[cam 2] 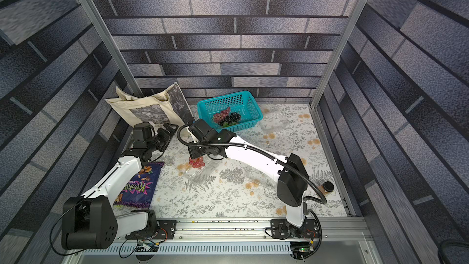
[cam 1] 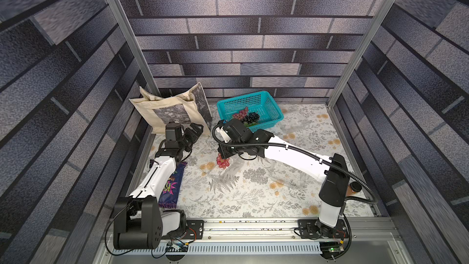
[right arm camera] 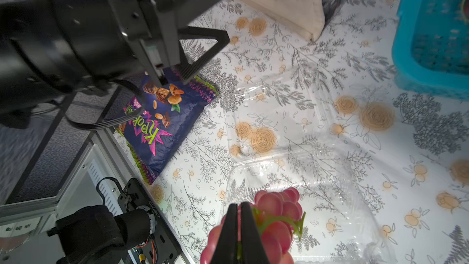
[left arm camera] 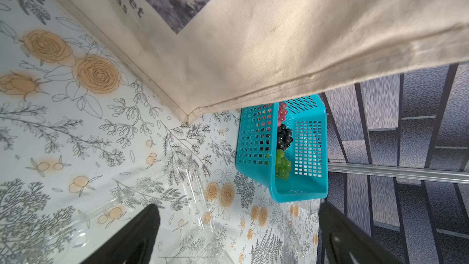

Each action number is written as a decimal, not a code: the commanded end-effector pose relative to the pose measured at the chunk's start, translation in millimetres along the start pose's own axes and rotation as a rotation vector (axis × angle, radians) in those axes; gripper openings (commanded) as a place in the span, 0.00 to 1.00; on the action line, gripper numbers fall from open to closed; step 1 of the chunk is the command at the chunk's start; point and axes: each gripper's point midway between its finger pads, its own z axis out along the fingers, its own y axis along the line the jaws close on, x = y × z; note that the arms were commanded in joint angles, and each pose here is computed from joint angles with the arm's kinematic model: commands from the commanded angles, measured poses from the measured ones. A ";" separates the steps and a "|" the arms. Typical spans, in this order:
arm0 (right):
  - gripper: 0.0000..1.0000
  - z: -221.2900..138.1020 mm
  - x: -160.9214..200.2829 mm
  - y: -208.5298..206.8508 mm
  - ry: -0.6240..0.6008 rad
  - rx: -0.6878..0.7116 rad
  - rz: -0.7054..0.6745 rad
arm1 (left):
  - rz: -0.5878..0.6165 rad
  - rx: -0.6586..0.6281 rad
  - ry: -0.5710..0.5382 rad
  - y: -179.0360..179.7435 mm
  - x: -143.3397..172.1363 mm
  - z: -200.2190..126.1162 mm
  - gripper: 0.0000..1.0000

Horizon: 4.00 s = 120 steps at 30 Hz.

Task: Pack grapes into containers
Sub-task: Place the grape into the packing box, then move the basket to the center of the board, then adjust the packing box at the center of the board.

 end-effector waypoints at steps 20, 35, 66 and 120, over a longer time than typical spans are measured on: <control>0.00 48.3 86.0 -106.2 0.150 0.280 0.206 | 0.129 -0.058 0.173 12.9 78.2 1.0 1.00; 0.01 66.9 62.8 -142.2 0.116 0.369 0.273 | 0.138 -0.055 0.188 15.6 77.4 -10.8 1.00; 1.00 6.2 -63.5 -158.4 -0.001 0.526 -0.022 | 0.084 -0.127 0.231 53.9 107.0 -25.9 1.00; 1.00 -92.9 -42.9 -191.1 -0.118 0.519 0.126 | 0.244 -0.063 0.411 12.7 210.2 0.9 1.00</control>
